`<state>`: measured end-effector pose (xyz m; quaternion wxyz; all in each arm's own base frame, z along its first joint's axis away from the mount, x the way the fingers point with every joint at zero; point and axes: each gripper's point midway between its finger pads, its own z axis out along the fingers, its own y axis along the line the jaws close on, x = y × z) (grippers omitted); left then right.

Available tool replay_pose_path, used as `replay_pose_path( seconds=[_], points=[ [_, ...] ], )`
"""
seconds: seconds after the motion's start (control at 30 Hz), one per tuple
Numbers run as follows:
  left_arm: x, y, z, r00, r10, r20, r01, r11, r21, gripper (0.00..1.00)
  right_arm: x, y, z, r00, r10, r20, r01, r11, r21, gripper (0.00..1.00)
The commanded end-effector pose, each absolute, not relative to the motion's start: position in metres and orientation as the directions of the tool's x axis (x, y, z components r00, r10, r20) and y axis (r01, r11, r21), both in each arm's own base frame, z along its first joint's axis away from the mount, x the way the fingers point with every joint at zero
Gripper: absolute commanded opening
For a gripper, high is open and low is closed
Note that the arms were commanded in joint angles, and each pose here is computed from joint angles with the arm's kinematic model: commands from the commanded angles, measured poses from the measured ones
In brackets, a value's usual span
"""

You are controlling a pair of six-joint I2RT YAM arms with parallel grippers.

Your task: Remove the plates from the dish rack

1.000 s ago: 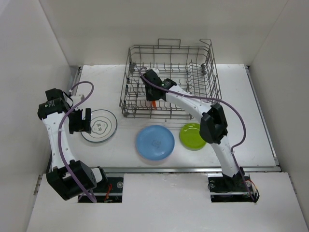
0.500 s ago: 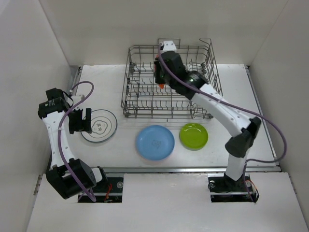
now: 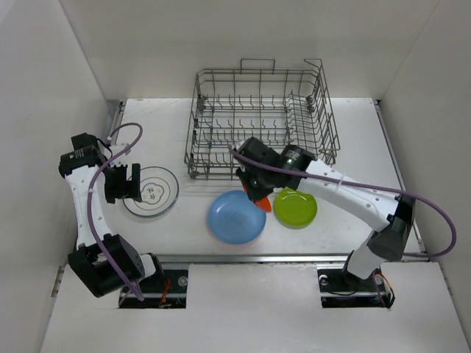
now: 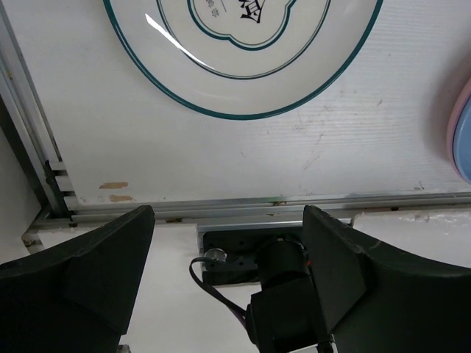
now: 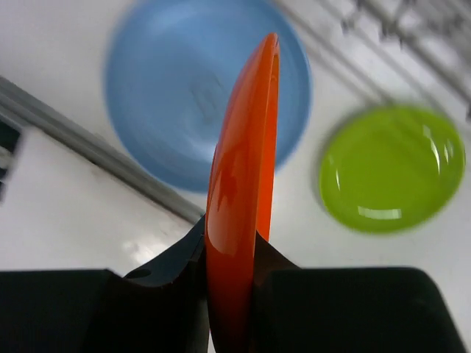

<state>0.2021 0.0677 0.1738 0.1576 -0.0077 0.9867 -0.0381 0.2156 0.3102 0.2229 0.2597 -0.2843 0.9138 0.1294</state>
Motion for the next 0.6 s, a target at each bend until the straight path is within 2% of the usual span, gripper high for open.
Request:
replay_pose_path(
  seconds=[0.0, 0.13, 0.2, 0.4, 0.43, 0.5, 0.53, 0.57],
  points=[
    [0.211, 0.063, 0.180, -0.941, -0.033, -0.337, 0.003, 0.994, -0.106, 0.80, 0.206, 0.245, 0.218, -0.804, -0.359, -0.474, -0.378, 0.924, -0.059, 0.00],
    [0.211, 0.062, 0.180, -0.940, -0.033, -0.340, 0.006, 0.994, -0.114, 0.80, 0.212, 0.207, 0.207, -0.819, -0.277, -0.503, -0.210, 0.960, -0.186, 0.00],
    [0.211, 0.062, 0.180, -0.940, -0.033, -0.340, 0.006, 0.994, -0.114, 0.80, 0.219, 0.192, 0.200, -0.812, -0.249, -0.528, -0.141, 0.961, -0.236, 0.03],
    [0.209, 0.061, 0.179, -0.936, -0.021, -0.351, 0.017, 0.994, -0.106, 0.80, 0.236, 0.174, 0.147, -0.841, -0.297, -0.453, -0.083, 0.897, -0.433, 0.09],
    [0.206, 0.062, 0.177, -0.938, -0.021, -0.346, 0.014, 0.995, -0.098, 0.80, 0.242, 0.173, 0.145, -0.831, -0.307, -0.464, -0.071, 0.885, -0.459, 0.19],
    [0.205, 0.062, 0.179, -0.934, -0.009, -0.357, 0.025, 0.996, -0.090, 0.80, 0.242, 0.169, 0.131, -0.837, -0.331, -0.436, -0.076, 0.859, -0.506, 0.31],
    [0.205, 0.063, 0.179, -0.935, -0.009, -0.354, 0.022, 0.996, -0.082, 0.80, 0.245, 0.173, 0.130, -0.831, -0.323, -0.453, -0.070, 0.868, -0.491, 0.46],
    [0.205, 0.063, 0.179, -0.935, -0.009, -0.354, 0.022, 0.996, -0.082, 0.80, 0.246, 0.167, 0.122, -0.837, -0.328, -0.439, -0.065, 0.855, -0.514, 0.52]
  ],
)
